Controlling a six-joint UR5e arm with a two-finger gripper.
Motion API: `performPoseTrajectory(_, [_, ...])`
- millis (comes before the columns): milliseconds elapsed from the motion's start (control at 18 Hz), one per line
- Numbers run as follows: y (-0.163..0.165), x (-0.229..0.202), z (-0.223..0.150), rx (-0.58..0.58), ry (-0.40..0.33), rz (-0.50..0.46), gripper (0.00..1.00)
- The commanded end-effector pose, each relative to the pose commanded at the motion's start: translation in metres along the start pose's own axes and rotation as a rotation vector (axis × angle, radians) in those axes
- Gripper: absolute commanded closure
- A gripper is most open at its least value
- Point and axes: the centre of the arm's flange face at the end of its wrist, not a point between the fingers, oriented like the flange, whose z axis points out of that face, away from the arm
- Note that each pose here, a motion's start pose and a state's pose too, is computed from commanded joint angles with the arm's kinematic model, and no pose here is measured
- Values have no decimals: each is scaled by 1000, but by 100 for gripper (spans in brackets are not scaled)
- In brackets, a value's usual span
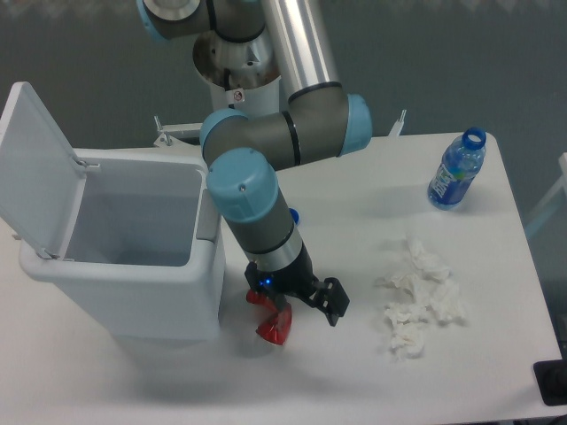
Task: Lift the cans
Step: 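Move the gripper down over the crushed red can beside the bin, then lower the open gripper around the red can and close it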
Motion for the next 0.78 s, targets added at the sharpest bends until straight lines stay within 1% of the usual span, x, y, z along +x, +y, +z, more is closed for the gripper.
performPoseTrajectory(278, [-10, 9, 16, -13, 13, 23, 0])
performPoseTrajectory(389, [-13, 5, 9, 3, 8, 19, 0])
performPoseTrajectory(444, [-13, 3, 9, 17, 19, 12, 0])
performPoseTrajectory(667, [2, -21, 12, 111, 126, -68, 0])
performPoseTrajectory(778, [11, -30, 14, 125, 160, -154, 0])
